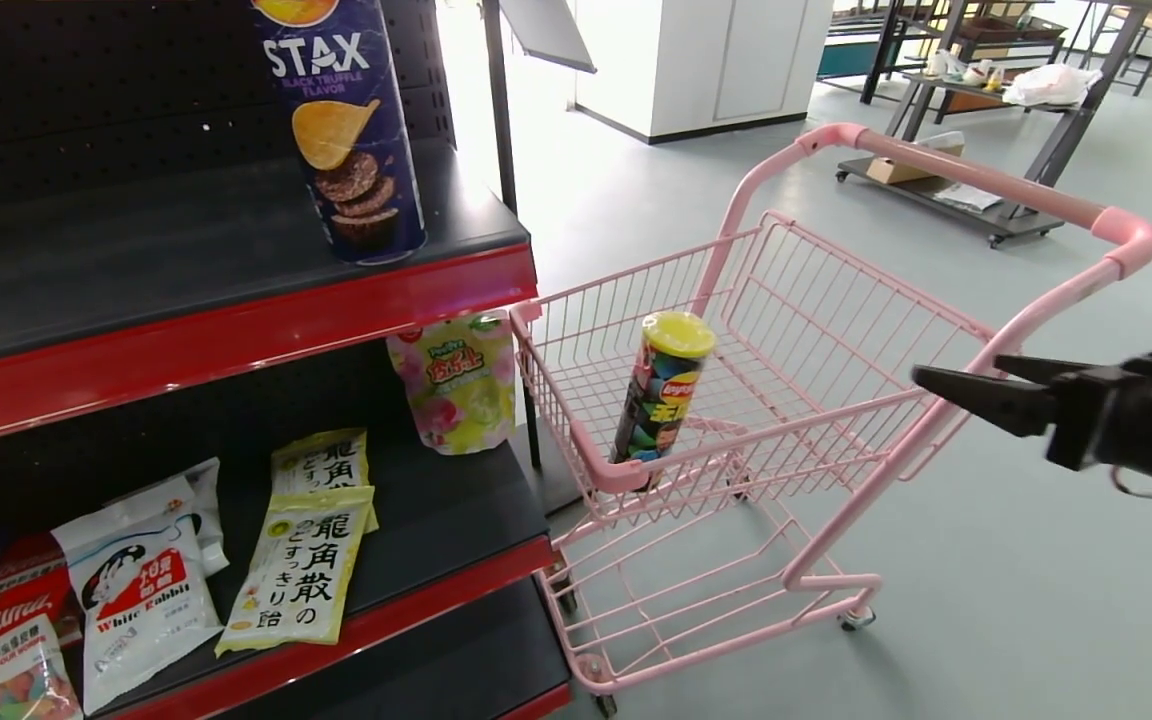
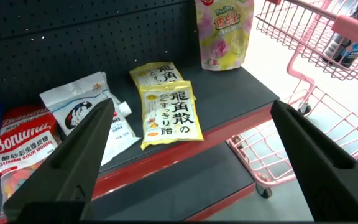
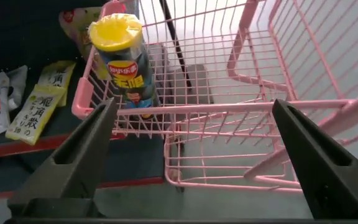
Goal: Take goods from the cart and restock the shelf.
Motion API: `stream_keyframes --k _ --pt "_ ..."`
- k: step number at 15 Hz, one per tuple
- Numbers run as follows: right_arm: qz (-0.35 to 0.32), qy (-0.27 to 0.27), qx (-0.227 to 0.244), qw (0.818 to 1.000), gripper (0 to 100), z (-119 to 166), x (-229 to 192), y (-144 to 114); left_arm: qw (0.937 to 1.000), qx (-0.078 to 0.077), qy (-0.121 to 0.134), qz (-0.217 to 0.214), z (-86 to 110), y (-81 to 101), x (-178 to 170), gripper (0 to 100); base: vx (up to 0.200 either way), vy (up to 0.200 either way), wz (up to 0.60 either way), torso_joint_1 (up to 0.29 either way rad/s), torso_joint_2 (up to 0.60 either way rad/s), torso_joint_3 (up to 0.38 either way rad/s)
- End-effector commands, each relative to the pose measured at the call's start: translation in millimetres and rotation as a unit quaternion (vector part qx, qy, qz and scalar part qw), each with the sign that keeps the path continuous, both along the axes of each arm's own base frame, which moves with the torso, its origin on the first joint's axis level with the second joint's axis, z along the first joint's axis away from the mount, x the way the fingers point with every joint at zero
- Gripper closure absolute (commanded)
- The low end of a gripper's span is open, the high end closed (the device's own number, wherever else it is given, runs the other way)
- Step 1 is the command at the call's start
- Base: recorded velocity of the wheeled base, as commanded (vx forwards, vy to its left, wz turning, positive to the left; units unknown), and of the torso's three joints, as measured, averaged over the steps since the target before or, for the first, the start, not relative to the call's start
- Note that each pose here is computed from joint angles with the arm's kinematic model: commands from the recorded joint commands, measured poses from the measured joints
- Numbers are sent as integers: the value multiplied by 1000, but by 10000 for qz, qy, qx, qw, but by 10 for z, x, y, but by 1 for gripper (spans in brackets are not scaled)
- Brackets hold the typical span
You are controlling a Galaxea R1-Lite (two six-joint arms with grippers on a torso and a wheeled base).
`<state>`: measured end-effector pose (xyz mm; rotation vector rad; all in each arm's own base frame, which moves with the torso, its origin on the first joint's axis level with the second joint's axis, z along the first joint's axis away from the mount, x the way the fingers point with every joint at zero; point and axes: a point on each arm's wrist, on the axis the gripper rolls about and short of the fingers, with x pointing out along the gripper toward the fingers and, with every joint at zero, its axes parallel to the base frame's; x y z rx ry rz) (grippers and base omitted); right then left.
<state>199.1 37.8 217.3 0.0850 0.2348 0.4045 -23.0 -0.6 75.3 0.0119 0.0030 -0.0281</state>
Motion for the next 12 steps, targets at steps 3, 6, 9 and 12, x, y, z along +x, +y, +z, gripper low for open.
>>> stream_keyframes --k 3,6,9,12 --pt "826 658 -98 9944 0 -592 728 484 10000 2 7 2 -1 0 1 0 0 0 0 0 0 0" --pt "1083 680 -117 9917 0 -703 828 681 10000 2 7 -5 -1 0 1 0 0 0 0 0 0 0" --pt "1227 541 -88 9909 0 -716 940 823 10000 2 7 2 -1 0 1 0 0 0 0 0 0 0" --pt "1418 472 -80 9887 0 -721 1040 998 10000 2 7 2 -1 0 1 0 0 0 0 0 0 0"
